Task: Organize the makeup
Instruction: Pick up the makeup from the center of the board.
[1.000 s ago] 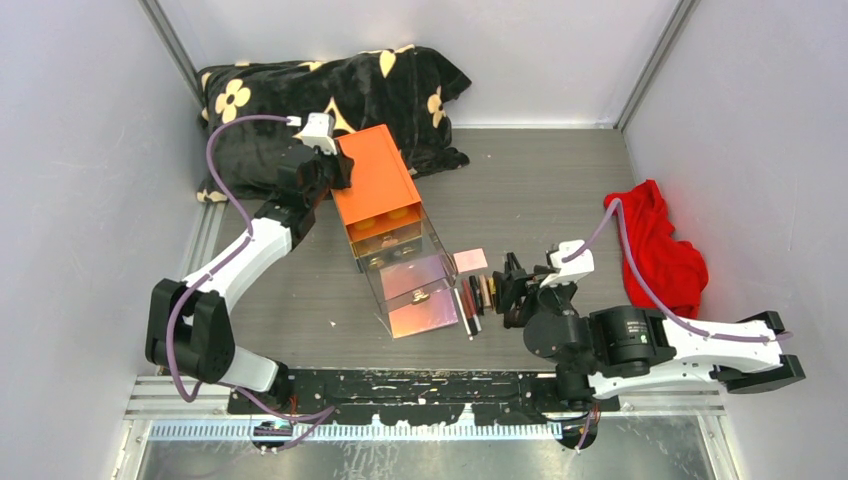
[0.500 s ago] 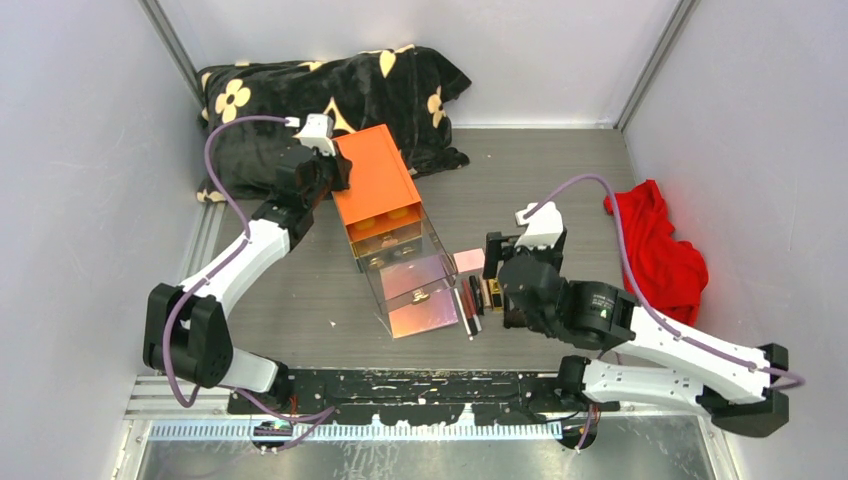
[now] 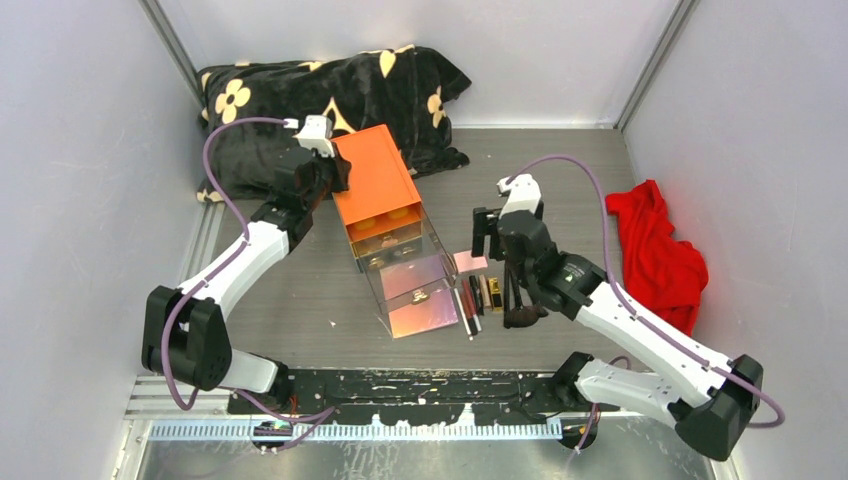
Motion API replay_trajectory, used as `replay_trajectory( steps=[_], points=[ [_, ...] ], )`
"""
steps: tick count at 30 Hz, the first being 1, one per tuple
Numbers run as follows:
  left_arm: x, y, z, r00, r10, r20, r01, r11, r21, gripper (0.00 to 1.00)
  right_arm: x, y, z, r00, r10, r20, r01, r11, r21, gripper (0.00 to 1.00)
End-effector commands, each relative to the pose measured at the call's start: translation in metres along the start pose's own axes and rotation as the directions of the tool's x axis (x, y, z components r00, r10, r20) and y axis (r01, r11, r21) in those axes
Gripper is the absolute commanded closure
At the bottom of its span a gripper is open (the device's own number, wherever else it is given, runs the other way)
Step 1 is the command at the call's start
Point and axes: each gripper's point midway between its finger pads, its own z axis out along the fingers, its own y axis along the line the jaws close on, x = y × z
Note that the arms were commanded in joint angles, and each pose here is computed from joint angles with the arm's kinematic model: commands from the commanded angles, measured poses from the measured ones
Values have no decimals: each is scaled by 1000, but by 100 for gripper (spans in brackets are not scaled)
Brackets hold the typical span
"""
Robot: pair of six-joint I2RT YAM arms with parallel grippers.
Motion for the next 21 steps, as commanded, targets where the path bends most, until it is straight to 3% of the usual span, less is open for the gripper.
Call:
replay_trajectory(
  steps=[1,11,21],
  points=[
    [84,25,-15,962,-2,-274,-21,996,-83,90,-20,-7,5,992,108,63,-102,990,-93,19],
    [88,27,-16,960,-1,-279,-26,996,-90,90,30,4,33,982,136,-128,-162,962,-221,23],
    [95,28,-14,955,1,-295,-29,995,-90,90,68,5,26,960,129,-249,-203,934,-296,27]
  ],
)
